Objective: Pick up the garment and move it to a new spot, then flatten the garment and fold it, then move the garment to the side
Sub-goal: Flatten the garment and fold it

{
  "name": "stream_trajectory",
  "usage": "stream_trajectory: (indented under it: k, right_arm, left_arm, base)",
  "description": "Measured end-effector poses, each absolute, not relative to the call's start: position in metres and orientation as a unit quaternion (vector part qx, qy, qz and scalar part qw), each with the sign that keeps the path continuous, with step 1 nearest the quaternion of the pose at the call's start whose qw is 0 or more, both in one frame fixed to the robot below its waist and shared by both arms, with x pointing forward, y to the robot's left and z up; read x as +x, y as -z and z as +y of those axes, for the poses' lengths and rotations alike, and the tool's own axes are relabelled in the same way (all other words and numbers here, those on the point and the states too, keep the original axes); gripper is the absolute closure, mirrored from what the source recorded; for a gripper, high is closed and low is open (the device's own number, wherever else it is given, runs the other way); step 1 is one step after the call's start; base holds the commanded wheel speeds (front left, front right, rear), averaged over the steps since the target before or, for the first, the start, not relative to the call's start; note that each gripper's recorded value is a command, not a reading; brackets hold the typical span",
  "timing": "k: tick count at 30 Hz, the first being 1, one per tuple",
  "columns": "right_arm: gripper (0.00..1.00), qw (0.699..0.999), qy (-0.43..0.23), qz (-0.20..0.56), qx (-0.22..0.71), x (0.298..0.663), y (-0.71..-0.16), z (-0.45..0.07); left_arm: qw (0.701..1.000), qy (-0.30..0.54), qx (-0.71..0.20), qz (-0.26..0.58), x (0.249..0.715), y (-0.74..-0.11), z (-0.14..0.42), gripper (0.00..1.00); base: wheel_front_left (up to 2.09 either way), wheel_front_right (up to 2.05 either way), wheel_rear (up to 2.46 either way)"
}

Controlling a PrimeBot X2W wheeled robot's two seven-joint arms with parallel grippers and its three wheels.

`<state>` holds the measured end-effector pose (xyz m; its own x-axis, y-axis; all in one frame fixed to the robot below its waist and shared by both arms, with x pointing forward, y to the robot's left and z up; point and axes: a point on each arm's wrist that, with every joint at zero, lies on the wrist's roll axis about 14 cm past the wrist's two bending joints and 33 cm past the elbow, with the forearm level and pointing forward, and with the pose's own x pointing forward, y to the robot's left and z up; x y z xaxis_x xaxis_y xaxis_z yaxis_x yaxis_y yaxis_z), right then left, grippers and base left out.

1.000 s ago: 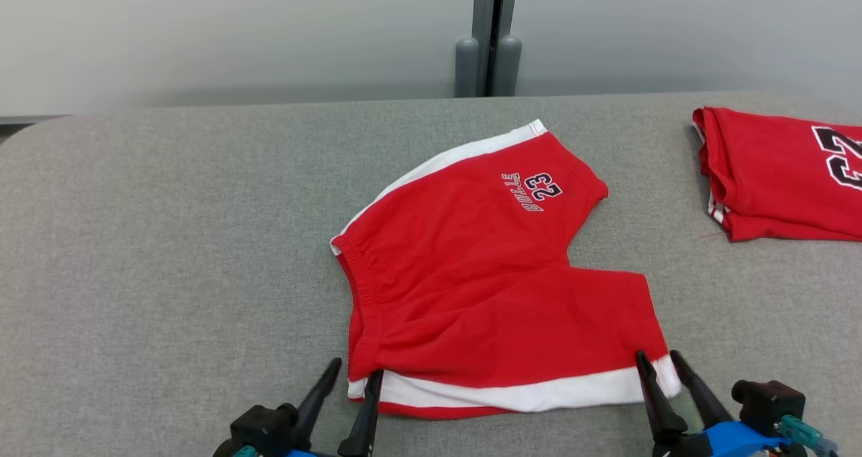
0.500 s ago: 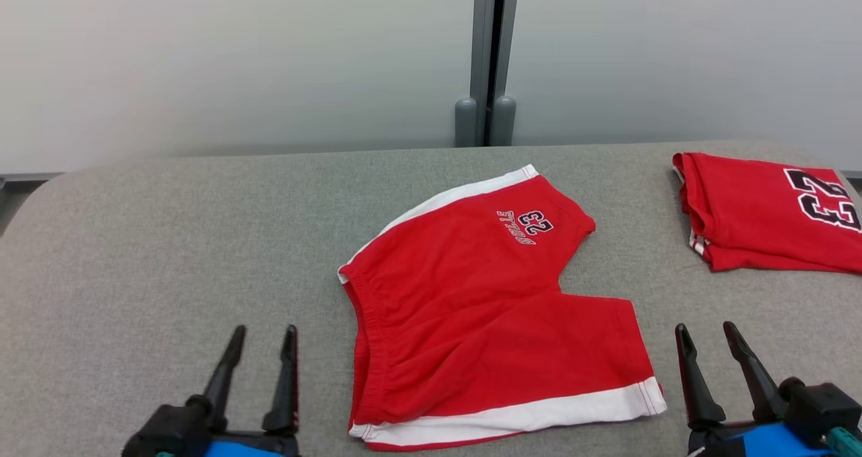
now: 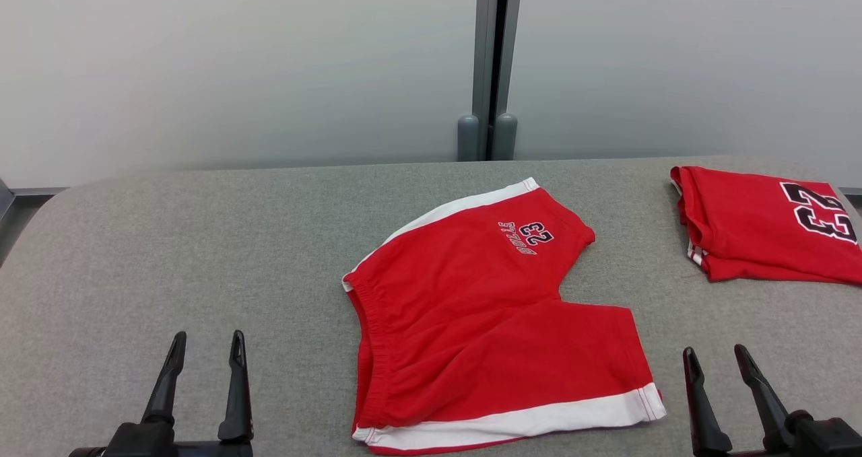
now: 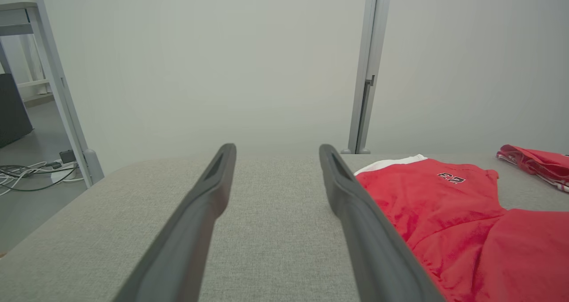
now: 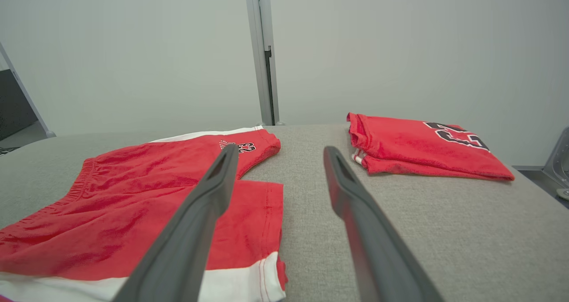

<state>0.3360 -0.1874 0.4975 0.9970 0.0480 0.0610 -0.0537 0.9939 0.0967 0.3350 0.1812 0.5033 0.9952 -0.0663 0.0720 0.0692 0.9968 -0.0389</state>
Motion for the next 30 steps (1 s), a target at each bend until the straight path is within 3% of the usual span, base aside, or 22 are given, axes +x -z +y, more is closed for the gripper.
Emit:
stream_trajectory:
  k: [30]
  right_arm:
    - [0.00,0.998,-0.036,0.034,0.037,0.326,-0.459,-0.179]
  left_arm:
    - [1.000,0.021,-0.009,-0.006,0.330,-0.484,0.192,0.00]
  base:
    - [0.00,0.00,0.00]
